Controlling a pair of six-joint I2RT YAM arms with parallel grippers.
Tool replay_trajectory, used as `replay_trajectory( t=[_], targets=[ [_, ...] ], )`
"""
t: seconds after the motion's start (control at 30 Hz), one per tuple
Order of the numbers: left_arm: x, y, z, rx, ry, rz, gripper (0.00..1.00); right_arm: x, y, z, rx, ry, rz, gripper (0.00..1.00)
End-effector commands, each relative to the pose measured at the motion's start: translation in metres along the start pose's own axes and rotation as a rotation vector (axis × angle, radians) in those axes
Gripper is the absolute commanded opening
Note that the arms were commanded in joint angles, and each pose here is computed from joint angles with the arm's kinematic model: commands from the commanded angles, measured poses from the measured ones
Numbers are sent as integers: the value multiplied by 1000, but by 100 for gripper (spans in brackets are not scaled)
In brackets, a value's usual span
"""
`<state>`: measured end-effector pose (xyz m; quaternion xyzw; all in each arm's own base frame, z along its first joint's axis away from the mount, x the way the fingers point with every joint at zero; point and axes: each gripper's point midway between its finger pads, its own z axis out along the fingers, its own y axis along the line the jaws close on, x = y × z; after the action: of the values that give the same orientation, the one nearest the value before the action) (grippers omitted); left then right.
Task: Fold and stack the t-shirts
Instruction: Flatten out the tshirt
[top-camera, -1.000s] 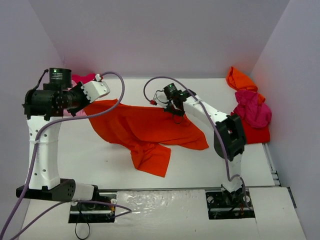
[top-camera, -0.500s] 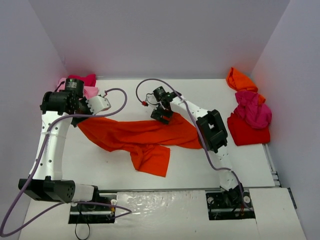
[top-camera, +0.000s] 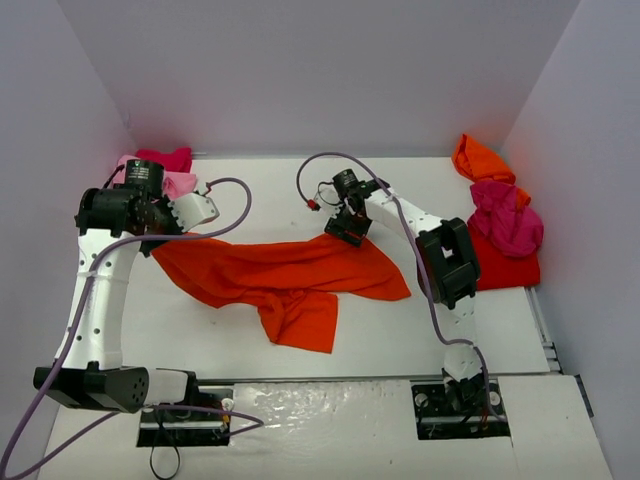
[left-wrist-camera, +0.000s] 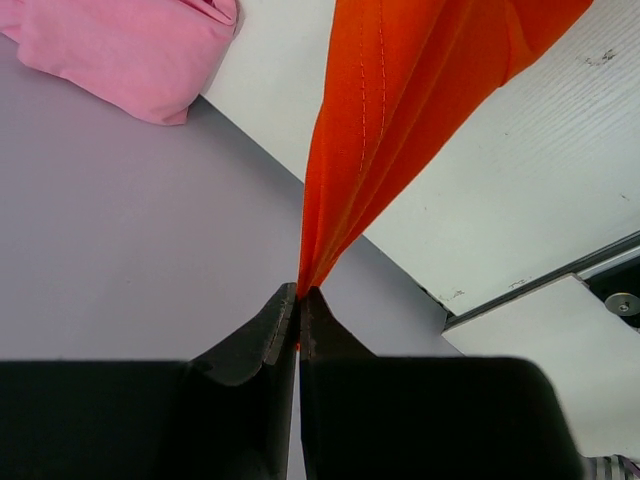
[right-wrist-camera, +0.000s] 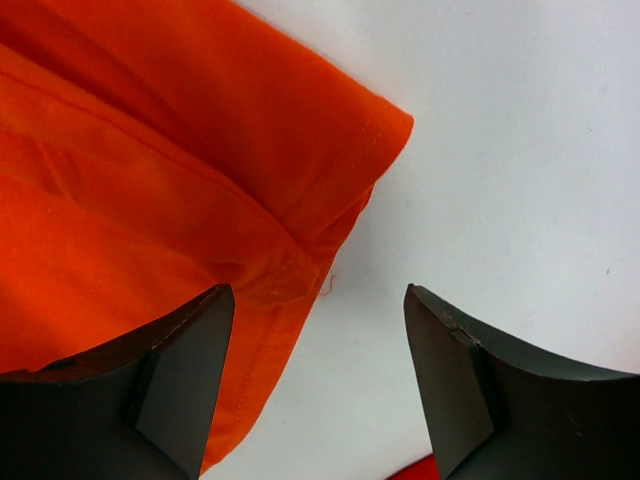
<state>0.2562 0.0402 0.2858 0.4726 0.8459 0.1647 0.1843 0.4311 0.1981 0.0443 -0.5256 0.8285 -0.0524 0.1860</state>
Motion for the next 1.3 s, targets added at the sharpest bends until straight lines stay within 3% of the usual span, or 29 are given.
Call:
replay_trajectory(
  t=[0.0, 0.4, 1.0, 1.27],
  targets=[
    [6, 4, -19, -58, -10, -23, 0, -14, -1, -39, -3, -88, -10, 64],
    [8, 3, -16, -66, -5, -28, 0, -19, 43, -55, -198, -144, -125, 53],
    [7, -1, -15, -55, -7, -37, 0, -11, 9, -15, -225, -100, -118, 54],
    [8, -1, -12, -53, 9, -39, 0, 0, 15, -1, -294, -64, -124, 52]
  ],
)
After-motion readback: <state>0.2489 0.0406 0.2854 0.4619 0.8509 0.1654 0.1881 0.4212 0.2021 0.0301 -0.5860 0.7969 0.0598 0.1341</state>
